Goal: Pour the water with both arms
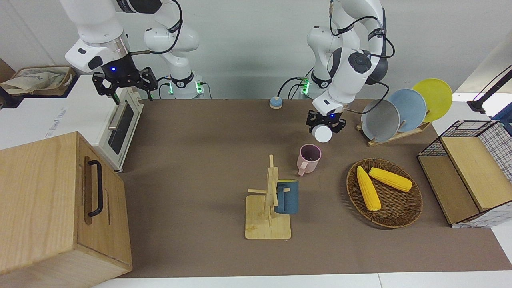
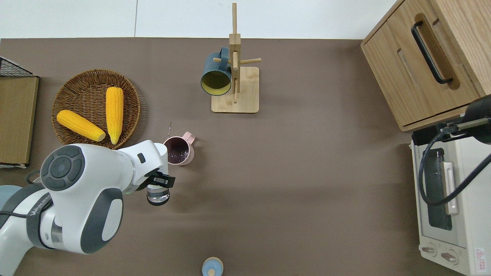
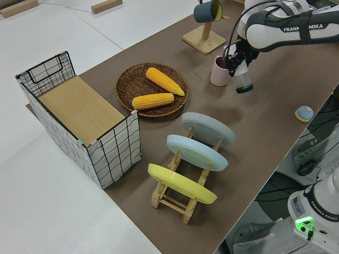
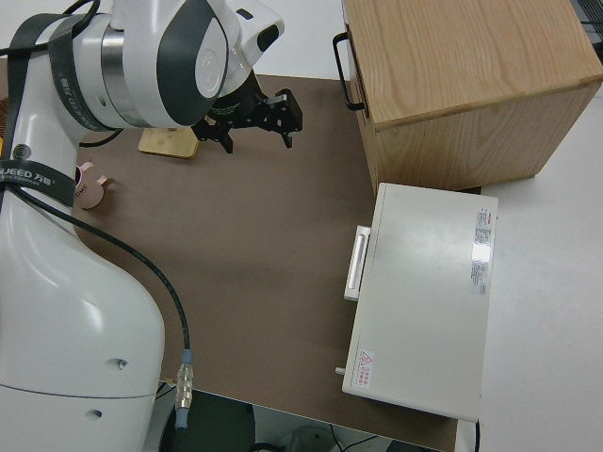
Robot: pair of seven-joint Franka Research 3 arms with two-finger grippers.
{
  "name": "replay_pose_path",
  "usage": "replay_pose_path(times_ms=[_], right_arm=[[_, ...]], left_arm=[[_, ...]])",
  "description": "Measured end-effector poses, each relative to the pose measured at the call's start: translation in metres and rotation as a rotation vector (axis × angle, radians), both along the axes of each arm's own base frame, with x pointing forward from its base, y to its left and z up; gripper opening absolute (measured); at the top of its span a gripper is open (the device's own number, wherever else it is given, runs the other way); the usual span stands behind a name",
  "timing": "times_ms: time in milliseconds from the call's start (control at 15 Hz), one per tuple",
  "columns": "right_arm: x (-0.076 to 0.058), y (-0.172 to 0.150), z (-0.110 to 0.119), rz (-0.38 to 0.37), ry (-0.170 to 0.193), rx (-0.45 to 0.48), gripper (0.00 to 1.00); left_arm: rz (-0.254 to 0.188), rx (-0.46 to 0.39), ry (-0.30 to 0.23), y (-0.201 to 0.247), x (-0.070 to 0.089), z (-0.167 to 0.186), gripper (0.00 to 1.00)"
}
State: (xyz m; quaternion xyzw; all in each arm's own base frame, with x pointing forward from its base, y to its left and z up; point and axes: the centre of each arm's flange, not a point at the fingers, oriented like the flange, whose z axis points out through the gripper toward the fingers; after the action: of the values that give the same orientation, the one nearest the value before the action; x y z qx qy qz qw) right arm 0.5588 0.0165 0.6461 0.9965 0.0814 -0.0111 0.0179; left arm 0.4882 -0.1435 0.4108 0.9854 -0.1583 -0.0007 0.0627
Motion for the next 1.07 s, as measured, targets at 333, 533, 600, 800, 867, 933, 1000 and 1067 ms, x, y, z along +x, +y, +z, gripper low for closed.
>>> replay_pose_path(times_ms=[333, 533, 600, 800, 867, 933, 1000, 1067], right_arm=[[0.0, 0.0, 0.0, 0.0, 0.0, 0.0, 0.99], [0.0, 0.0, 0.0, 0.0, 0.0, 0.0, 0.99], [0.0, 0.0, 0.0, 0.0, 0.0, 0.0, 0.99], [0.0, 0.0, 0.0, 0.0, 0.0, 0.0, 0.99], [0.0, 0.0, 0.0, 0.0, 0.0, 0.0, 0.99], [0.0, 0.0, 0.0, 0.0, 0.0, 0.0, 0.99], [0.0, 0.0, 0.0, 0.0, 0.0, 0.0, 0.99], [0.0, 0.0, 0.0, 0.0, 0.0, 0.0, 0.99]], left_arm=[[0.006, -0.007, -0.01, 0.003, -0.006, -0.001, 0.64], [0.076, -0.032, -0.074, 0.01, -0.011, 0.007, 0.64], [0.102, -0.039, -0.104, 0.014, -0.013, 0.011, 0.64], [0.158, -0.019, -0.161, 0.021, -0.02, 0.023, 0.64], [0.176, -0.008, -0.173, 0.023, -0.021, 0.027, 0.64], [0.193, 0.008, -0.189, 0.025, -0.022, 0.032, 0.64], [0.207, 0.022, -0.204, 0.029, -0.022, 0.036, 0.64], [0.227, 0.032, -0.225, 0.034, -0.021, 0.041, 0.64]])
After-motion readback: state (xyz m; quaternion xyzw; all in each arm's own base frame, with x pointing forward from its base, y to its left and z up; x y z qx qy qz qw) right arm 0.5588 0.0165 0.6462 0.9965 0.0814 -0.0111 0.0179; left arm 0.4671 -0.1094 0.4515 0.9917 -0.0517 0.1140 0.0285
